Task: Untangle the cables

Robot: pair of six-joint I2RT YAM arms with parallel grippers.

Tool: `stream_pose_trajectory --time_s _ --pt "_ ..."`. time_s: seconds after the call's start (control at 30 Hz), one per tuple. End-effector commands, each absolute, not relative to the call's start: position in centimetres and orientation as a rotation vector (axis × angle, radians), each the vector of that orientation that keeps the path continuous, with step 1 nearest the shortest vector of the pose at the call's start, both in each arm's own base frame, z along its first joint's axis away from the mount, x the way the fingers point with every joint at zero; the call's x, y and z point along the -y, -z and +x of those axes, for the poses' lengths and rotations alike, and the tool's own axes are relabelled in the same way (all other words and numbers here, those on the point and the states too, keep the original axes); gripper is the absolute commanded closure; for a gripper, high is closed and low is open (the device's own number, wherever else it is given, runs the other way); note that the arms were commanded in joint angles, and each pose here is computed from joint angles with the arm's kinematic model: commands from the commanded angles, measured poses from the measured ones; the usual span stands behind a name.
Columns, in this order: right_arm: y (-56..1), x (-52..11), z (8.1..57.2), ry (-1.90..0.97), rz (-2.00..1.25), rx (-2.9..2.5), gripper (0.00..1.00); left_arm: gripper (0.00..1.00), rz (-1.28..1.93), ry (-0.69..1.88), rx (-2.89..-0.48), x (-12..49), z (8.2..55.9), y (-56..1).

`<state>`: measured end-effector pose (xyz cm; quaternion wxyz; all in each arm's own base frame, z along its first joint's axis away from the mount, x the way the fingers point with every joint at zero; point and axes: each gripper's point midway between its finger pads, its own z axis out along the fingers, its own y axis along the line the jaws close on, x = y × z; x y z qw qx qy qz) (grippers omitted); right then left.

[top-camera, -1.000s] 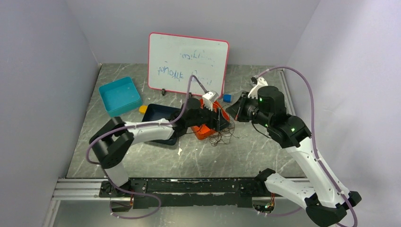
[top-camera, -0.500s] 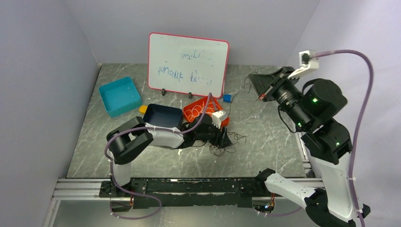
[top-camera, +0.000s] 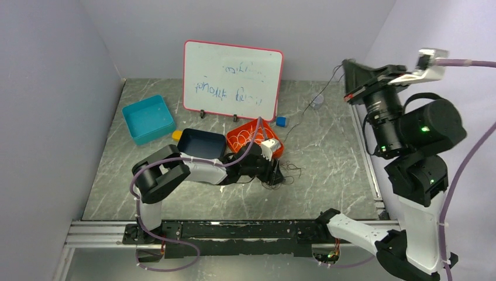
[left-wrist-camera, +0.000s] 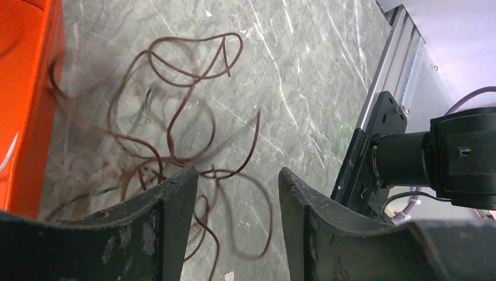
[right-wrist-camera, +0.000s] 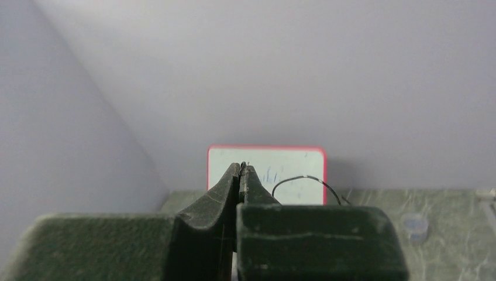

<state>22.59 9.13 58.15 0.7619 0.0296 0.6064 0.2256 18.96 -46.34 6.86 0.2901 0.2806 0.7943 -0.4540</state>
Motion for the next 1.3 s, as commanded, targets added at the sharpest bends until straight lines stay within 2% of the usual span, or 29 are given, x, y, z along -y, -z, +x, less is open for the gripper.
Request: stream_pose_trajectory --time_s 0.0,0.43,0.9,1.07,1.27 --pt "-64.9 -4.7 20.7 -0.375 0.17 -1.09 1.0 0.42 0.743 1.189 -2.126 46.3 19.0 -5.9" --pt "-73.4 0.4 17.6 -0.23 0.289 -0.799 1.0 0.41 0.732 1.164 -2.156 45.6 18.8 -4.9" --pt "-76.9 3.1 16.1 -0.068 0.358 -0.68 1.0 0.39 0.712 1.136 -2.196 44.5 18.5 -3.6" --pt "-75.6 1.8 17.6 -0.068 0.325 -0.747 1.0 0.39 0.7 1.141 -2.174 44.0 18.4 -5.0" --pt "-72.2 0.0 19.6 -0.066 0.272 -0.849 1.0 0.33 0.697 1.114 -2.086 43.1 18.9 -10.3"
